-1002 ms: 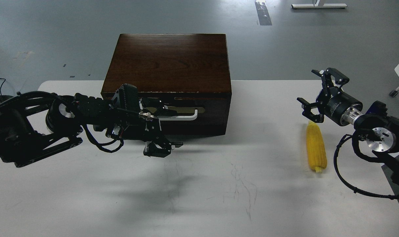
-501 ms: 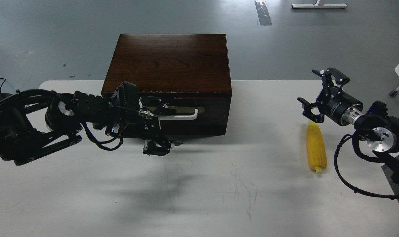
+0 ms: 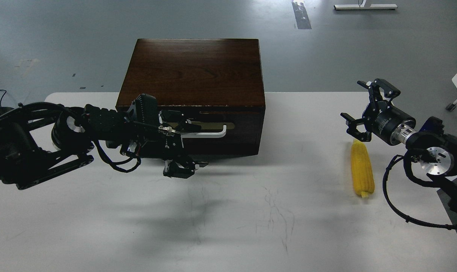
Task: Put corn in drawer with both arms
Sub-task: 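Adjust the left gripper's hold on the drawer handle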
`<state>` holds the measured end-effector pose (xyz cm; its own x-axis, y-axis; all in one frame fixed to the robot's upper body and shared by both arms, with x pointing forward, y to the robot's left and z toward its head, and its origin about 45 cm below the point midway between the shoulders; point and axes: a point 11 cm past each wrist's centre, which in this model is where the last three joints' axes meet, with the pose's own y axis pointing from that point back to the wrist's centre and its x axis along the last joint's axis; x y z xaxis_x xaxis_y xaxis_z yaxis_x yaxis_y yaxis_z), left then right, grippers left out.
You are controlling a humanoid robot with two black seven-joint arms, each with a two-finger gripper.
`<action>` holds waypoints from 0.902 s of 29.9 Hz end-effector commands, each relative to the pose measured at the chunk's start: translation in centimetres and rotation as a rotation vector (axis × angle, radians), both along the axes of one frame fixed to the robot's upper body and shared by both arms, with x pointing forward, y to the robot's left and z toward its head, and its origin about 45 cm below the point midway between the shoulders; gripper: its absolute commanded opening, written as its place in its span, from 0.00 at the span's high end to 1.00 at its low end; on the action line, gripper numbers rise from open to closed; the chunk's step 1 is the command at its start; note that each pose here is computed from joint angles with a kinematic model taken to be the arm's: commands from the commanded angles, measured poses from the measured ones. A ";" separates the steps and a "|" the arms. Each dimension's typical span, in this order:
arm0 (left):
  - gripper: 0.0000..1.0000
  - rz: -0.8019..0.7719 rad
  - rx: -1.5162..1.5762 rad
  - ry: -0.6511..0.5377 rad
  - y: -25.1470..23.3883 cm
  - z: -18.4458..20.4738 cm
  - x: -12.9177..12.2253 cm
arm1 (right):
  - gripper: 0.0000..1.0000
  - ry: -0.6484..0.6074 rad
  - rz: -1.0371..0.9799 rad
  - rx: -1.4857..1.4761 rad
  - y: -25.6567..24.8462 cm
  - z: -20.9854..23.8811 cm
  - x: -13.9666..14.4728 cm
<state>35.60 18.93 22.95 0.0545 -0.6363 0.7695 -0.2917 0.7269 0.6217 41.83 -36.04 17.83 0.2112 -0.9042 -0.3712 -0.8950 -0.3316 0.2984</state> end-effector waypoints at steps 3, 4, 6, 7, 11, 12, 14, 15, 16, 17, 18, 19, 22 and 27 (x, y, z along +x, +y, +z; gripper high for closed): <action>0.01 -0.006 -0.003 -0.004 -0.1 0.2 -0.1 | 0.00 0.001 0.000 0.000 0.0 0.0 0.0; 0.02 -0.006 -0.002 -0.002 -0.1 0.2 -0.1 | 0.00 0.001 -0.002 0.000 -0.1 -0.1 0.0; 0.02 -0.006 -0.002 0.001 0.0 0.1 -0.3 | 0.00 0.000 -0.002 0.000 0.0 0.0 0.0; 0.01 -0.005 -0.003 0.002 0.0 0.0 -0.3 | 0.00 0.001 -0.002 0.000 -0.1 -0.1 0.0; 0.01 -0.008 -0.003 0.005 -0.1 0.0 -0.4 | 0.00 0.001 -0.002 0.000 -0.1 -0.1 0.0; 0.01 -0.009 -0.004 0.005 -0.1 0.0 -0.4 | 0.00 0.001 -0.003 0.002 -0.1 -0.1 0.0; 0.01 -0.008 -0.003 0.007 -0.1 -0.1 -0.4 | 0.00 0.001 -0.002 0.000 -0.1 -0.1 0.0; 0.01 -0.010 -0.005 0.007 -0.1 -0.1 -0.5 | 0.00 0.001 -0.002 0.000 -0.1 -0.1 0.0; 0.01 -0.009 -0.004 0.008 -0.1 -0.2 -0.5 | 0.00 0.001 -0.002 0.000 -0.1 -0.1 0.0; 0.01 -0.010 -0.005 0.010 -0.1 -0.2 -0.5 | 0.00 0.001 -0.003 0.002 -0.1 -0.1 0.0; 0.01 -0.010 -0.005 0.012 -0.2 -0.3 -0.6 | 0.00 0.001 -0.002 0.000 -0.1 -0.1 0.0; 0.02 -0.012 -0.005 0.015 -0.2 -0.4 -0.6 | 0.00 0.001 -0.003 -0.001 -0.1 0.0 -0.1; 0.01 -0.010 -0.004 0.017 -0.1 -0.5 -0.7 | 0.00 0.001 -0.003 -0.001 -0.1 0.0 -0.1; 0.01 -0.010 -0.004 0.016 0.0 -0.4 -0.7 | 0.00 0.001 -0.004 -0.002 -0.2 -0.1 0.0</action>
<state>34.94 18.89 22.49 0.0617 -0.6338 0.7711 -0.2757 0.7317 0.6234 41.77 -36.21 17.76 0.2064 -0.9055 -0.3707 -0.8960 -0.3272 0.3003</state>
